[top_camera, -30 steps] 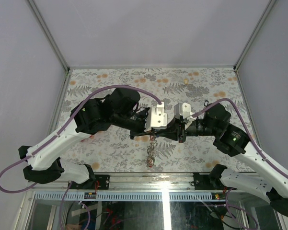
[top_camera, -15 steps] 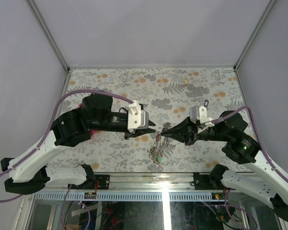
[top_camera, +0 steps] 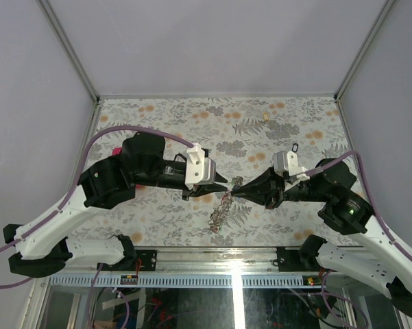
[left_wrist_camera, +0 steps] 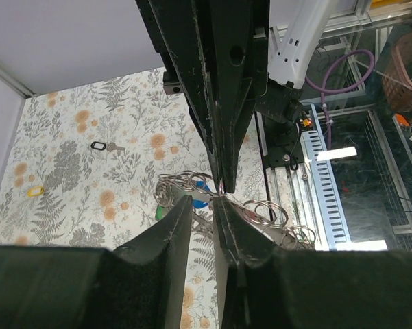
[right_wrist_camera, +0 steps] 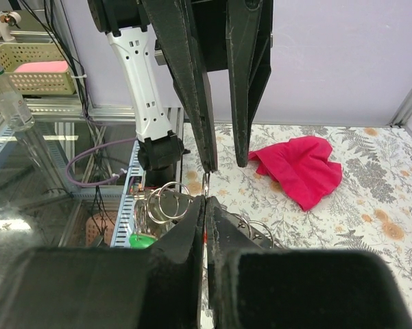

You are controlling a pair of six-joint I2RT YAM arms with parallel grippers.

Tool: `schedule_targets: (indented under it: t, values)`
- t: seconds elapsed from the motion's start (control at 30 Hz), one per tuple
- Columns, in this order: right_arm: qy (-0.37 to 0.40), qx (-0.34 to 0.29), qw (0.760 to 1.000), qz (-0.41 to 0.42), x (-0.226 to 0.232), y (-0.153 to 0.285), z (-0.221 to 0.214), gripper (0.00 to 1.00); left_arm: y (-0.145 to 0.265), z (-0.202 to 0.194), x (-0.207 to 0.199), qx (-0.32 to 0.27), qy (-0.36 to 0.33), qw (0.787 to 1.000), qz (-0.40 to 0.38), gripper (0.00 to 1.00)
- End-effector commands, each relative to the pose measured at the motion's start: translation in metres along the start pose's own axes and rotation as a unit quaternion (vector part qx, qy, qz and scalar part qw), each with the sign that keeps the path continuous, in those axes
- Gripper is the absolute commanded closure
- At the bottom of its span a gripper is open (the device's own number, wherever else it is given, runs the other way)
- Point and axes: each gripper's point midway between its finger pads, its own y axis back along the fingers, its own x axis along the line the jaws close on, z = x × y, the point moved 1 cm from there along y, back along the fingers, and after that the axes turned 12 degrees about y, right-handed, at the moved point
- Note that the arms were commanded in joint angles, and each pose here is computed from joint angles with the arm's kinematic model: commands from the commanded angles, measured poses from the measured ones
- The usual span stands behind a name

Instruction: Put the keys on the keyring

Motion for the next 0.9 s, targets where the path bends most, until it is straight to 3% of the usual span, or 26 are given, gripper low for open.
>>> schedule_targets:
  t: [0.0,0.33,0.87]
  values:
    - [0.063,-0.082,0.994,-0.019,-0.005,0.009,0.062,1.0,-0.001,0.014,-0.005,-0.031,-0.013,0.999,-0.015,0.8]
    - [0.06,-0.072,0.994,-0.048,-0.013,0.011,0.057,1.0,-0.005,0.013,-0.004,-0.052,0.005,0.999,-0.008,0.7]
    - [0.057,-0.069,0.995,-0.052,-0.014,0.01,0.052,1.0,-0.01,0.013,-0.01,-0.059,0.01,0.998,-0.035,0.73]
